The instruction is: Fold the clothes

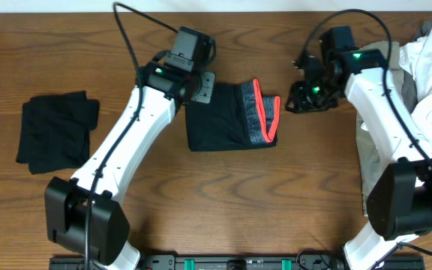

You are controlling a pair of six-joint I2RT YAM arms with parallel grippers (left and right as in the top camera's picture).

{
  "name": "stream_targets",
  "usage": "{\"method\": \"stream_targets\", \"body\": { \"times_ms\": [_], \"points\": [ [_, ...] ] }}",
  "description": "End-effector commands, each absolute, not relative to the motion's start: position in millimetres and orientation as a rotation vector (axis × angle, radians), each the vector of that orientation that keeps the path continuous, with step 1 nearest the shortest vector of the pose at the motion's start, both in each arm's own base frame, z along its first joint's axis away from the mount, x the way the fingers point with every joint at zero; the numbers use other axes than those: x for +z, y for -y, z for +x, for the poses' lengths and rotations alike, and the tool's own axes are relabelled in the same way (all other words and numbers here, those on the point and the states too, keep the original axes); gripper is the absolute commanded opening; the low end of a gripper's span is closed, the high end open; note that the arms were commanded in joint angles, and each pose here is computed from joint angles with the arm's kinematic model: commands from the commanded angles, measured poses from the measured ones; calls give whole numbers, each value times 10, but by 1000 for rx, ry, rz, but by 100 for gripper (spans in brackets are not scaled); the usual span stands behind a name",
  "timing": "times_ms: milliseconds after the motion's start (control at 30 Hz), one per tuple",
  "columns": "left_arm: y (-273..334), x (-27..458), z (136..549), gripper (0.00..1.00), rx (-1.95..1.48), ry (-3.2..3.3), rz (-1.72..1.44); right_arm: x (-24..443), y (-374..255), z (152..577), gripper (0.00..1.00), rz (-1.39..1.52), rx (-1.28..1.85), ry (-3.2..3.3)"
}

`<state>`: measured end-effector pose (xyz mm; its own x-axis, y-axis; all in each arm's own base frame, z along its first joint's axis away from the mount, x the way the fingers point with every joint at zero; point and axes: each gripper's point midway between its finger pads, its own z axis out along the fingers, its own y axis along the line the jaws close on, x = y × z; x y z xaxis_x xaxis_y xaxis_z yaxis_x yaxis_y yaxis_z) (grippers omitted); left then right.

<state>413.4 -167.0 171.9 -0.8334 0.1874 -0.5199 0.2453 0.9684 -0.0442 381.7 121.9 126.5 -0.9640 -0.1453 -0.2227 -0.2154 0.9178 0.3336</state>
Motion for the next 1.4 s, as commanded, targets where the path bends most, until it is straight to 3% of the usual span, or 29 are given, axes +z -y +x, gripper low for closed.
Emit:
{"method": "stream_targets", "body": {
  "times_ms": [0, 567, 733, 800, 967, 1133, 1367],
  "points": [
    [1700, 1547, 4082, 53, -207, -2645, 281, 1198, -1466, 3820, 35, -312, 634, -2878],
    [1624, 1263, 3897, 53, -168, -2761, 292, 182, -1949, 3929, 32, -294, 744, -3005],
    [1623, 1263, 3895, 53, -168, -2762, 291, 330, -2154, 3995, 10, -375, 926, -2896],
    [1621, 1260, 3889, 53, -167, -2765, 292, 491, -2299, 4029, 6, -438, 1068, -2802],
    [1618, 1256, 3881, 53, -166, -2769, 293, 1087, -2589, 4018, 5, -647, 1376, -2539],
    [1617, 1256, 3881, 53, -165, -2769, 293, 1491, -2595, 3879, 8, -749, 1417, -2471],
    [1616, 1256, 3879, 53, -165, -2769, 293, 1400, -2272, 3501, 10, -684, 1228, -2783]
  ]
}}
